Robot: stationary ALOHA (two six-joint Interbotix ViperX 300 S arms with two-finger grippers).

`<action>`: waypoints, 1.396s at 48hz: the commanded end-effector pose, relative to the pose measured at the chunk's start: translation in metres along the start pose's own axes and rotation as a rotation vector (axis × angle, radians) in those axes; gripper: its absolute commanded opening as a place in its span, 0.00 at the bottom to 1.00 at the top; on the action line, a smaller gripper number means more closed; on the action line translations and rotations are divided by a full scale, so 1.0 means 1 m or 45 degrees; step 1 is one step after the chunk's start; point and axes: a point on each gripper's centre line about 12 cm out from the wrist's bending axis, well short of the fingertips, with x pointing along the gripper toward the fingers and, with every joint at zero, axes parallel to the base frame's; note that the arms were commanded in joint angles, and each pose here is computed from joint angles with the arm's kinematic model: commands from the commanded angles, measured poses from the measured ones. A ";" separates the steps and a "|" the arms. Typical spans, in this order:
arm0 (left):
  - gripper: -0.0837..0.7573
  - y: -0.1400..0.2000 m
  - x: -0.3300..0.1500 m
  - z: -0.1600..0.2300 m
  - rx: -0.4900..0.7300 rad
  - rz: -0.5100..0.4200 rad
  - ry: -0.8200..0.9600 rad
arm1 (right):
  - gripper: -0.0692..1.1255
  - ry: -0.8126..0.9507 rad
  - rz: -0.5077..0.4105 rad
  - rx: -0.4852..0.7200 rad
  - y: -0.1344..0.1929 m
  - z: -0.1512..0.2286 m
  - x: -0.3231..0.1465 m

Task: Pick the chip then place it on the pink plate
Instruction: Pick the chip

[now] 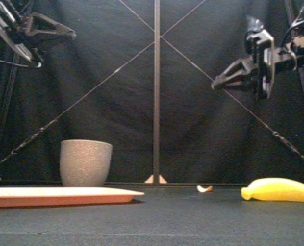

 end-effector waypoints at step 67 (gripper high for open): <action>0.09 0.001 -0.004 -0.017 -0.034 0.009 0.049 | 0.92 0.176 -0.757 0.717 -0.143 -0.062 0.110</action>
